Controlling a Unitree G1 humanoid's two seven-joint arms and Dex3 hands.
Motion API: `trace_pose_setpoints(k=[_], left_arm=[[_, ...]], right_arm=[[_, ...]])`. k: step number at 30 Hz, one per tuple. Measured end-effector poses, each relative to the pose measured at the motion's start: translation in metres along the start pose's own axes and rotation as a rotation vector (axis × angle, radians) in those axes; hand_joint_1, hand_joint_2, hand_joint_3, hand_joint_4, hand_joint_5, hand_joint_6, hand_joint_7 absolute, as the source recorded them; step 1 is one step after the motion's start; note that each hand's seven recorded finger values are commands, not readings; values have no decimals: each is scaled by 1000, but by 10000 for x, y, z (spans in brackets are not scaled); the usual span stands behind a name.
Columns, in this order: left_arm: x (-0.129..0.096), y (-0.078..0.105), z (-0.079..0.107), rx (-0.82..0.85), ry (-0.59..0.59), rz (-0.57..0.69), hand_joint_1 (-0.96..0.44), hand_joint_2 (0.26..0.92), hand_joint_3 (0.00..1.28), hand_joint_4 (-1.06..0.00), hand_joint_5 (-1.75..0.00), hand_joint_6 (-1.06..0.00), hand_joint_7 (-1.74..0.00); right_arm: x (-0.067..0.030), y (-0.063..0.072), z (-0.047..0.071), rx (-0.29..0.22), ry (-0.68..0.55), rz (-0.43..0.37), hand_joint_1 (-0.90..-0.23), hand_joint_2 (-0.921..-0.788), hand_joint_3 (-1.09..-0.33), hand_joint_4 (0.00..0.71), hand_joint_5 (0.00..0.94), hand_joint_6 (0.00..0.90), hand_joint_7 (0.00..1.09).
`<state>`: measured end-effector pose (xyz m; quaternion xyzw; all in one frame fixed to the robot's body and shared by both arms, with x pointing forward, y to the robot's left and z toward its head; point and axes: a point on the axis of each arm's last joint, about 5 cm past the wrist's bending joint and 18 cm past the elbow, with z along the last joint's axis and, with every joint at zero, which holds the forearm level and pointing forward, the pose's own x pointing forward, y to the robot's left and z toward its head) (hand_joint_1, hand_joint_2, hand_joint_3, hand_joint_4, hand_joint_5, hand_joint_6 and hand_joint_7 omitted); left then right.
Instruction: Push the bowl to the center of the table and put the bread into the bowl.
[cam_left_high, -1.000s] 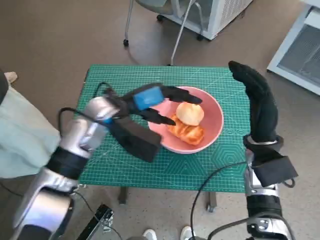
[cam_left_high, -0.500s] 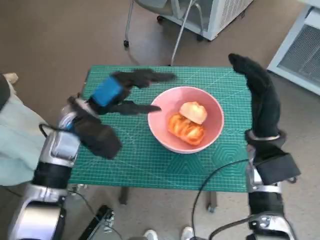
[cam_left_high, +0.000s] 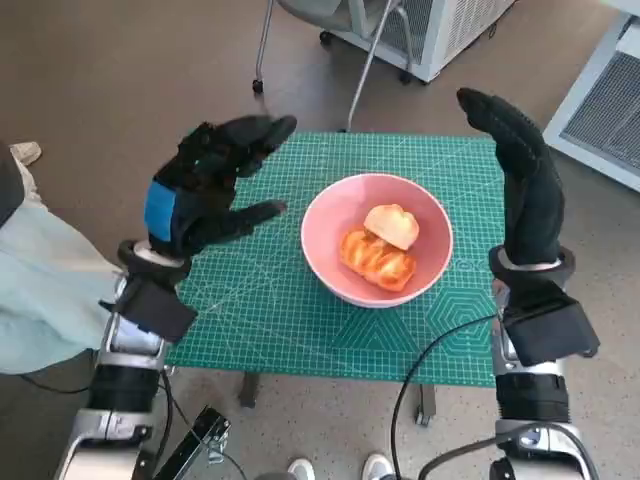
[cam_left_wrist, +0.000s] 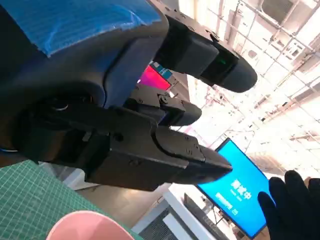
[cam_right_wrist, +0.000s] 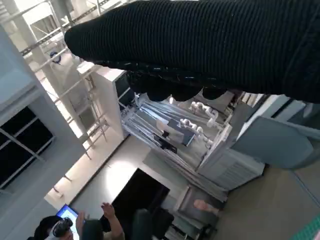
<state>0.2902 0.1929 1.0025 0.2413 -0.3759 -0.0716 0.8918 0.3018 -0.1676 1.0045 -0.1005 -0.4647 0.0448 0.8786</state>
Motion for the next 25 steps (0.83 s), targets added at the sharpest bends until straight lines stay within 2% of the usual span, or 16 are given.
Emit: trace_pose_setpoints(k=[7, 25], left_arm=[[35, 51, 56, -24, -5, 45, 60, 921, 31, -589, -12, -319, -794], [44, -42, 71, -78, 6, 61, 22, 920, 39, -602, -29, -301, -734]], right_arm=[[8, 1, -5, 1, 12, -6, -582, -921, -758, 440, 10, 84, 841], [46, 4, 15, 10, 20, -8, -584, -921, -746, 441, 10, 88, 832]])
